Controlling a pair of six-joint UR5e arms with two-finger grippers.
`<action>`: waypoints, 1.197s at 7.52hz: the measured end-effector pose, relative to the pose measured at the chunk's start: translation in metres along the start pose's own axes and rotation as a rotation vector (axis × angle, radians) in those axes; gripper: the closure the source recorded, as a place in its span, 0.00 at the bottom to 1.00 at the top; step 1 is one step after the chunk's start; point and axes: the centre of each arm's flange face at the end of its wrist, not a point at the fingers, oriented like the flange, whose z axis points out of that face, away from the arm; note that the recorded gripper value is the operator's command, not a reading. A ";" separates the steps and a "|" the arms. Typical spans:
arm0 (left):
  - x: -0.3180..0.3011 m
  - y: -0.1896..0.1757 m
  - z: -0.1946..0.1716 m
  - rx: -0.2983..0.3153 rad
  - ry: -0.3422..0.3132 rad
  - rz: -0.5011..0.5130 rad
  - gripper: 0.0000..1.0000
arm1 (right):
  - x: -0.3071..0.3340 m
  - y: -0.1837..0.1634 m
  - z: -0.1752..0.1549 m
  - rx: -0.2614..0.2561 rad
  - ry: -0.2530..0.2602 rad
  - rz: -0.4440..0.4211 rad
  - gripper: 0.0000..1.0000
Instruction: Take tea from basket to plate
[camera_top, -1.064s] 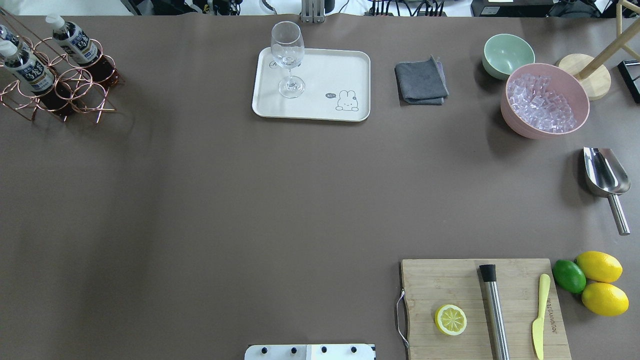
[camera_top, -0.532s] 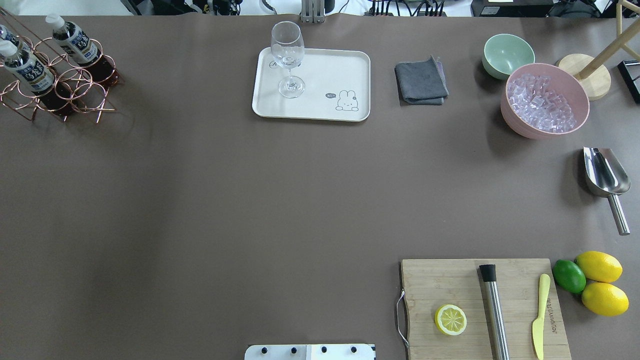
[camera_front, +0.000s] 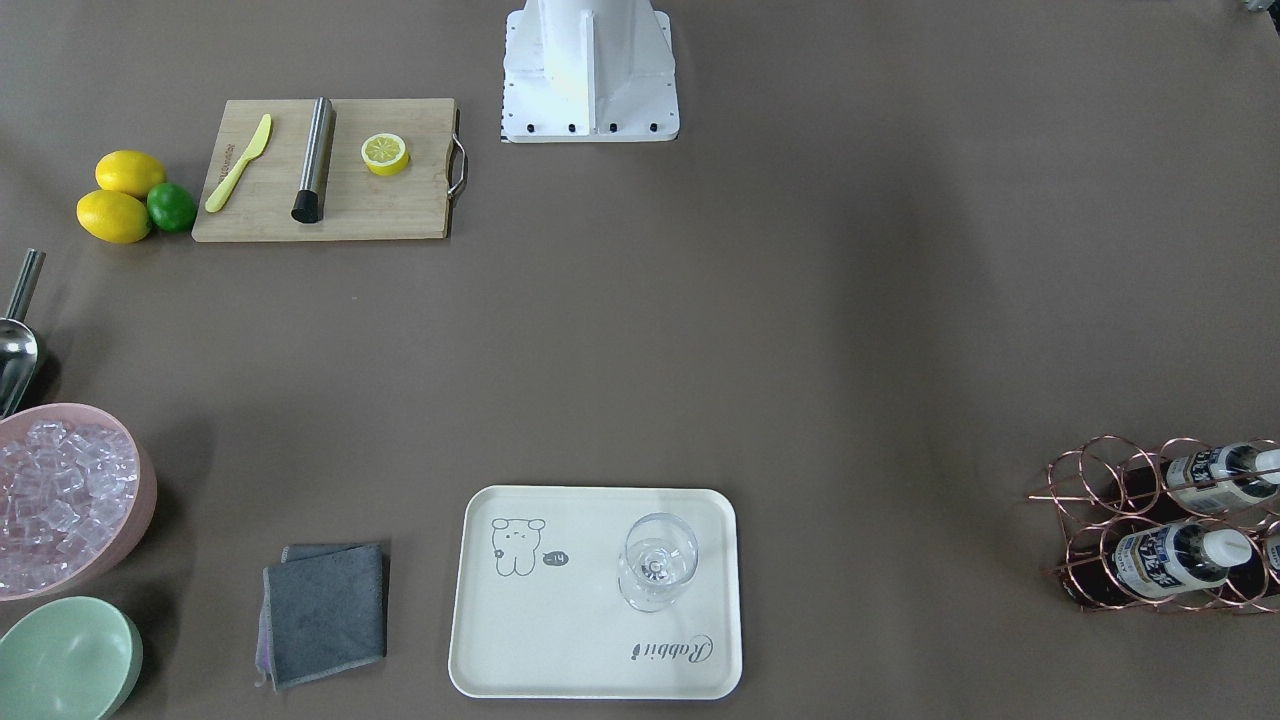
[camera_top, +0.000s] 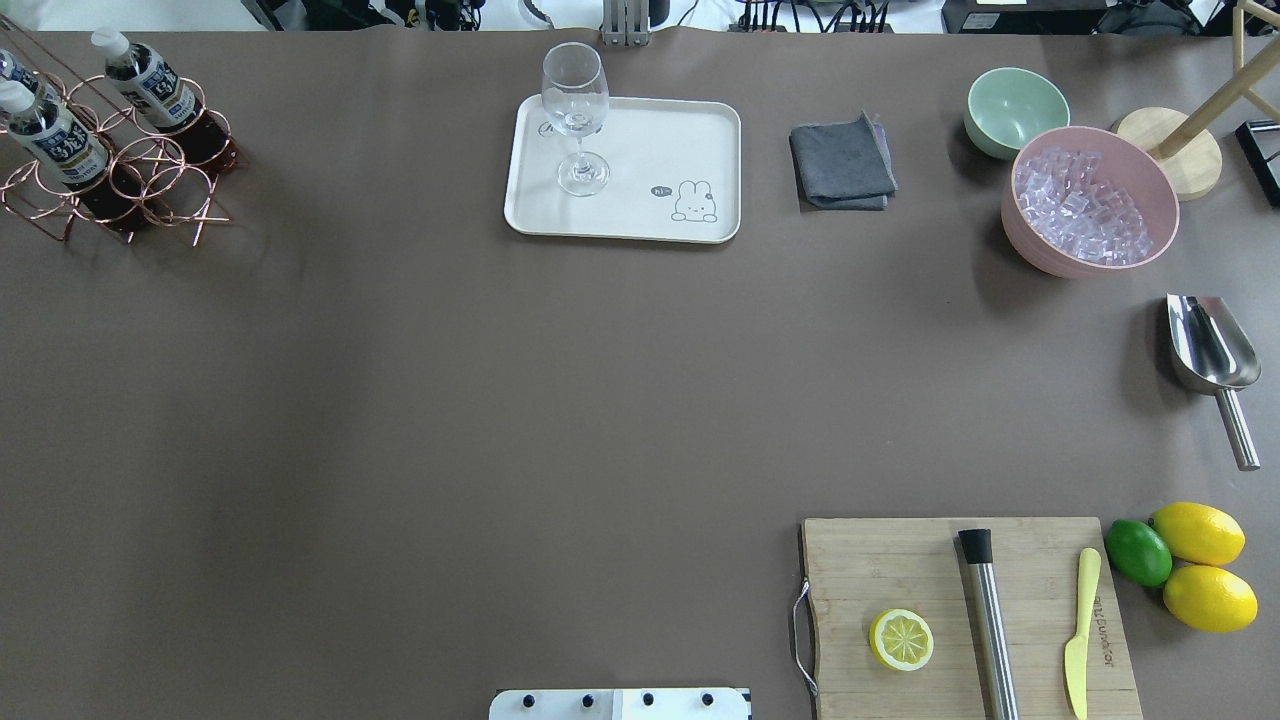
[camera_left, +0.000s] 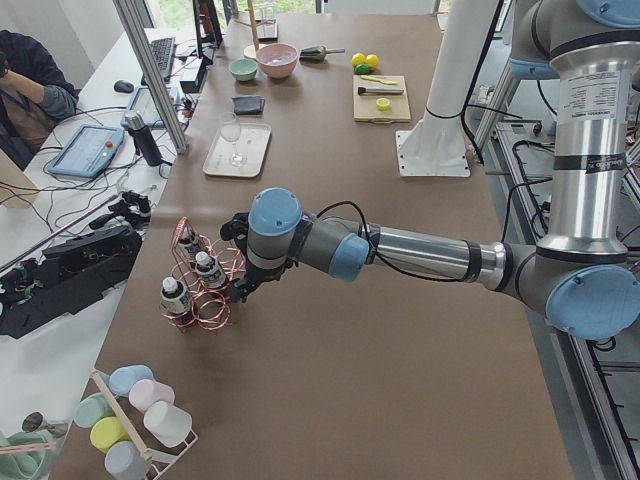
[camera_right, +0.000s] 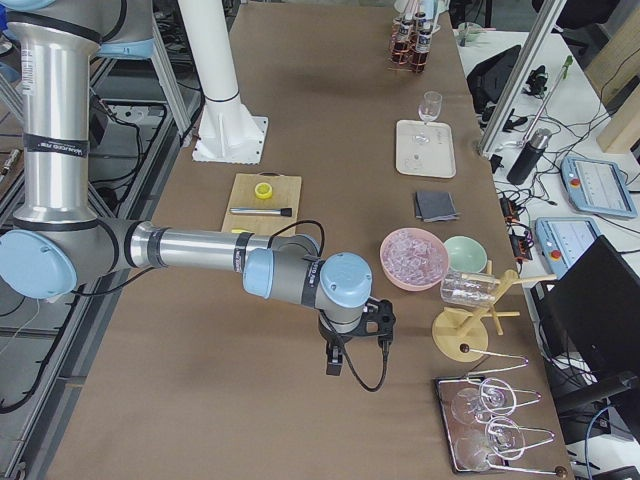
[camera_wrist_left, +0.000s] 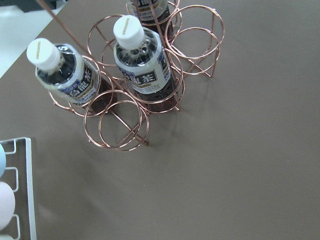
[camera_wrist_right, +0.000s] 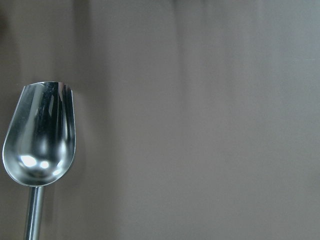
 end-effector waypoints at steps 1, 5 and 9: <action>-0.013 -0.019 -0.005 -0.015 0.010 0.105 0.08 | 0.000 0.000 0.000 0.000 0.000 0.000 0.00; -0.112 -0.128 -0.006 -0.092 0.151 0.394 0.08 | 0.000 0.000 0.000 0.000 0.000 0.000 0.00; -0.121 -0.194 -0.006 -0.084 0.167 0.475 0.08 | 0.000 0.000 0.000 0.000 0.000 0.000 0.00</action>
